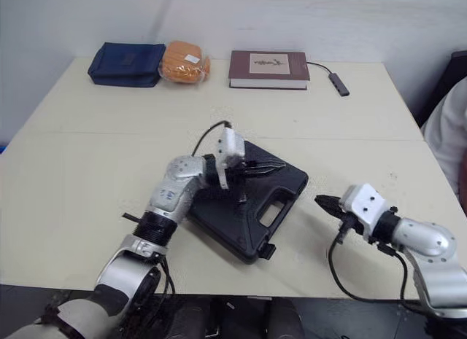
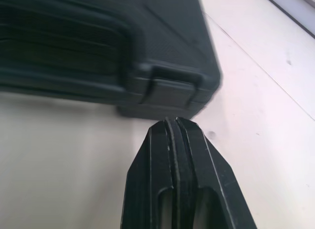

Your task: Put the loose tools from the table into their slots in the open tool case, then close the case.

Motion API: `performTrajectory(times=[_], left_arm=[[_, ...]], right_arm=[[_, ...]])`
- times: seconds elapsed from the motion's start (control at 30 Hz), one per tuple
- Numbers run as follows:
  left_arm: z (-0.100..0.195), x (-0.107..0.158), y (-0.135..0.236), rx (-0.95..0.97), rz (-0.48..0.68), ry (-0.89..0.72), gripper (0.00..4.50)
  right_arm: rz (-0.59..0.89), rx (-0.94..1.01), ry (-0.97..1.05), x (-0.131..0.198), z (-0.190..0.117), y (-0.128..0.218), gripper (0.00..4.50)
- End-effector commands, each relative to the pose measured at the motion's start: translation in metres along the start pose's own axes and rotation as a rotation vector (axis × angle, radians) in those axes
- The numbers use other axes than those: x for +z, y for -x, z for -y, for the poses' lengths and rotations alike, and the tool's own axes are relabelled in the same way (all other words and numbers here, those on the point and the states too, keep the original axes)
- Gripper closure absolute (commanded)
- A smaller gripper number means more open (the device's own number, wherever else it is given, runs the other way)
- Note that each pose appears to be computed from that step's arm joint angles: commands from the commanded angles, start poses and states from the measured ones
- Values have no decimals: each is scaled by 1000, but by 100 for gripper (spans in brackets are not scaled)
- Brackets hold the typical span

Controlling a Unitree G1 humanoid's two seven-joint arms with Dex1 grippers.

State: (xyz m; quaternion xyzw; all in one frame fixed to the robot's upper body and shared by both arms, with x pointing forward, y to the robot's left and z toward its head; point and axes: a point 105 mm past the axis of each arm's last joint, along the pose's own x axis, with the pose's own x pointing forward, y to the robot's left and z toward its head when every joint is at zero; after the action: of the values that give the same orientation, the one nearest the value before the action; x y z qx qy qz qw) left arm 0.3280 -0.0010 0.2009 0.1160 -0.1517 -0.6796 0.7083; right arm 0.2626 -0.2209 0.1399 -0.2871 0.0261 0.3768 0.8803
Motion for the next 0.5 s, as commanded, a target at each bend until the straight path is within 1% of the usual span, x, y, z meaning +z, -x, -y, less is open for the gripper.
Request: performTrajectory(times=[0.03,0.2,0.33,0.5], left_arm=[[19,16,11,-110,16,-62,445],[48,3,29,-237,-99,-121,445],[54,-5,32,-177,-133,-63,445],[78,-14,34,-220,-185,-49,445]], right_arm=[[65,2,14,14,-7,12,450],[70,7,-31,11,-21,19,450],[24,60,-3,-1,-44,18,450],[40,101,-40,-4,-65,12,450]])
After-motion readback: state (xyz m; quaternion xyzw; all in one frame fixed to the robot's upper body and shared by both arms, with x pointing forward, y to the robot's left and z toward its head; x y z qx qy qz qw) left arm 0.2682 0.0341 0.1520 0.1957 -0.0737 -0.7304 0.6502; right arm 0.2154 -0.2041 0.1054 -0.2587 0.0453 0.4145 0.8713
